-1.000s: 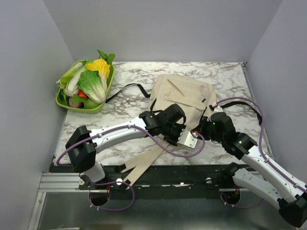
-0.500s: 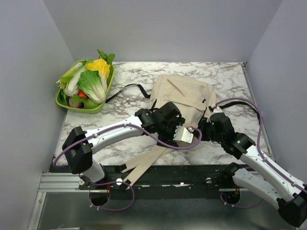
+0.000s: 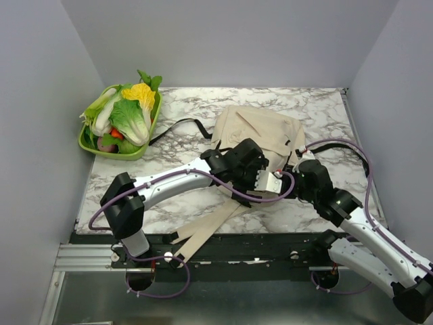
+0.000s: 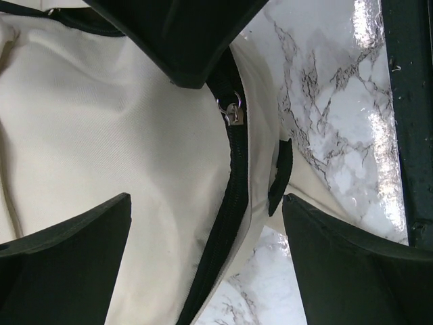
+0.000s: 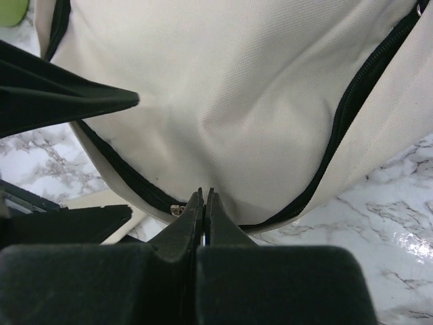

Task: Pack the student bag
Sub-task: Zip the student bag at the center of the board.

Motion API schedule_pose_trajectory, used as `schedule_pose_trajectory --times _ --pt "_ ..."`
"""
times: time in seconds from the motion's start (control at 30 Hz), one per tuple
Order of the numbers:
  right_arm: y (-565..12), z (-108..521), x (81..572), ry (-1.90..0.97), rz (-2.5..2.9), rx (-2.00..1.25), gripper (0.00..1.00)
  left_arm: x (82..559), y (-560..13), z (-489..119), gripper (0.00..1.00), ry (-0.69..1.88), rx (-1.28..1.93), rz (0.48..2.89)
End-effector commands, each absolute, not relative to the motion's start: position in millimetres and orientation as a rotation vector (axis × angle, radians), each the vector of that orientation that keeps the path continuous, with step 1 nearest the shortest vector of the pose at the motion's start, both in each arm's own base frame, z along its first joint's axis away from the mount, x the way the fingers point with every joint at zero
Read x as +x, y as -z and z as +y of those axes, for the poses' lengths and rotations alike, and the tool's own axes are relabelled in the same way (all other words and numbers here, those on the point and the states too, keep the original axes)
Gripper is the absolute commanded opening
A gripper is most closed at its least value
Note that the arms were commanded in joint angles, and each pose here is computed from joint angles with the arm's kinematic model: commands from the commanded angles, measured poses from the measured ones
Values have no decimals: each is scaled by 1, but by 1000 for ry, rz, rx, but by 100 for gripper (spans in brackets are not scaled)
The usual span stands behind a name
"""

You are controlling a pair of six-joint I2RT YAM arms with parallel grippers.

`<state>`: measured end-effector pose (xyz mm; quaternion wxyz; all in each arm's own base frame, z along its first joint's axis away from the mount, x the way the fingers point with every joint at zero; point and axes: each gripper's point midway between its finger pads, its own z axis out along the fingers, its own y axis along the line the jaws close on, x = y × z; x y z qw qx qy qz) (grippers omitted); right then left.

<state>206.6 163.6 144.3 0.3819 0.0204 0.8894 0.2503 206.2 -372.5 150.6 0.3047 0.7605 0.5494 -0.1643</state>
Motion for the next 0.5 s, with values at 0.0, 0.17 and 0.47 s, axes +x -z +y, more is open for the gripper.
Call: schedule_pose_trajectory --times 0.0,0.17,0.47 --pt "-158 170 205 -707 2219 43 1 202 -136 -382 99 486 2064 1430" --pt "-164 175 201 -753 2204 19 1 200 -118 -374 99 461 2097 1444" --pt "-157 181 192 -797 2221 17 1 225 -119 -384 67 384 2024 1429"
